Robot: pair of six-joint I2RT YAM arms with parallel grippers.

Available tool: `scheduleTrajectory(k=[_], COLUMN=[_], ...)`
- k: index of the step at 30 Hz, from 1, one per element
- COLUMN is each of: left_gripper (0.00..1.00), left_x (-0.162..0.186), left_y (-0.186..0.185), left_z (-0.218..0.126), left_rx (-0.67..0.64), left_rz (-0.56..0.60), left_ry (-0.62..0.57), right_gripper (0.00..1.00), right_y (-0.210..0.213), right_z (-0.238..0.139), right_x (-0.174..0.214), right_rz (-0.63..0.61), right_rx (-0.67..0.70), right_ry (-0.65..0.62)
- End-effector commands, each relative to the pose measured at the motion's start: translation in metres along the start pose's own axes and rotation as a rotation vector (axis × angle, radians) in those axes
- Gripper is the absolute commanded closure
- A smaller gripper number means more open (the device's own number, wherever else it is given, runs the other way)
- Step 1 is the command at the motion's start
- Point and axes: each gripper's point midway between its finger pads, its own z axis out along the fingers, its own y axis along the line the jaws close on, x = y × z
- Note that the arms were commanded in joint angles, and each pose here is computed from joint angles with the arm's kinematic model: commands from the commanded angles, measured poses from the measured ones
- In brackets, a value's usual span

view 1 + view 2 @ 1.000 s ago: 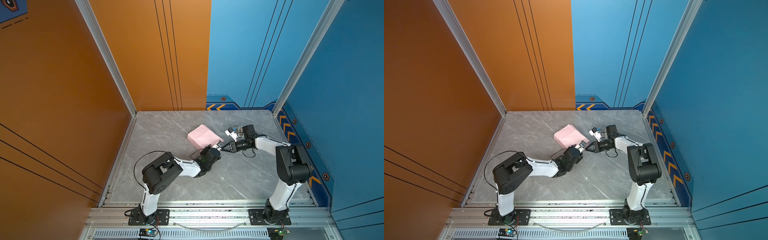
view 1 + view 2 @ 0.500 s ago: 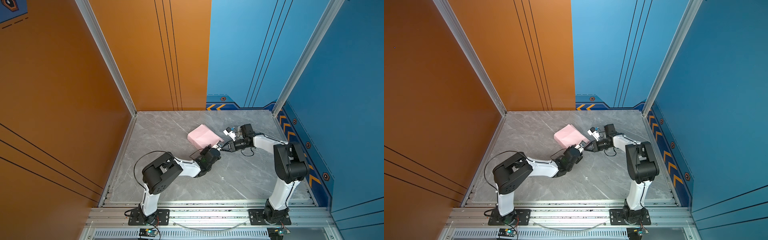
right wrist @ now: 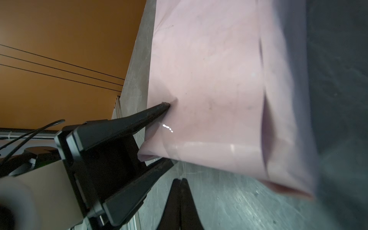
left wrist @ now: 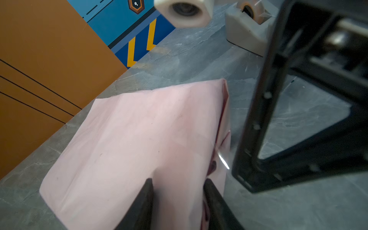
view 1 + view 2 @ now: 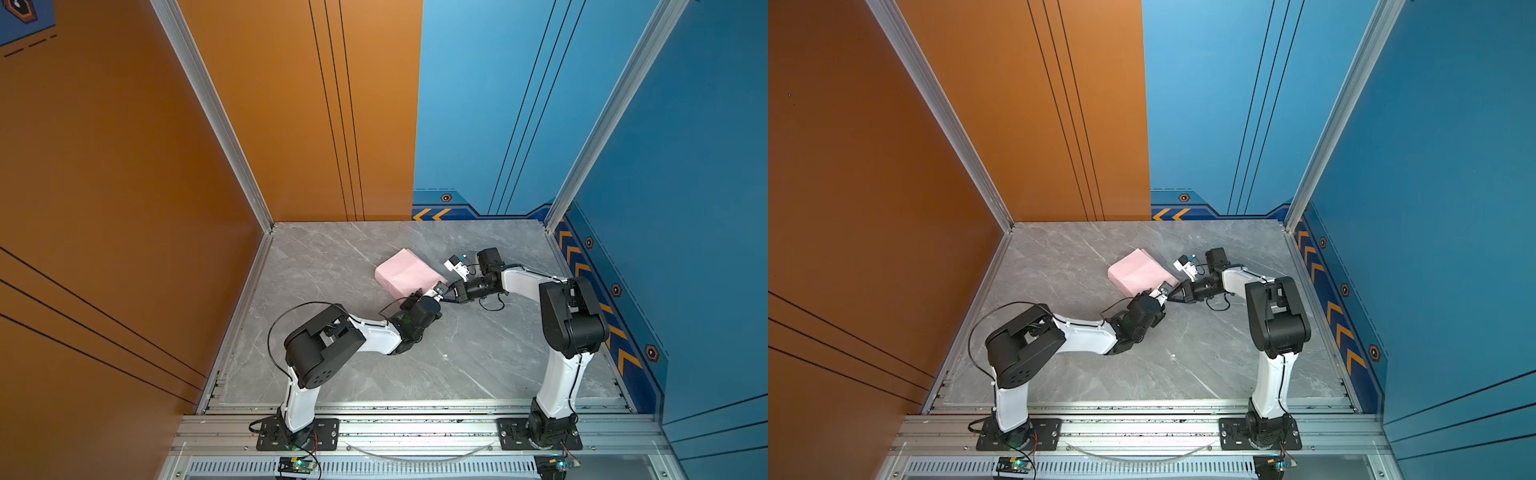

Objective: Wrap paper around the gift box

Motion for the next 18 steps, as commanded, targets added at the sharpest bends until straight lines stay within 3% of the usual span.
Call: scheduleTrajectory(k=[1, 18], left_gripper=[0.59, 0.59], left_x=[0.2185, 0.2184], left_y=[-0.0598, -0.0600], left_z=[-0.0368, -0.0372], left_rx=[0.327, 0.328], left_rz=[0.232, 0.232], left_ry=[0.625, 0.622], right_gripper=[1.00, 1.00], right_y=[0.0044, -0.0048], right_z=[0.0032, 0.0128], right_x=[-0.0029, -0.0048], right_rz=[0.029, 0.069], right_rx=[-0.020, -0.011], right_ry=[0.012, 0.024])
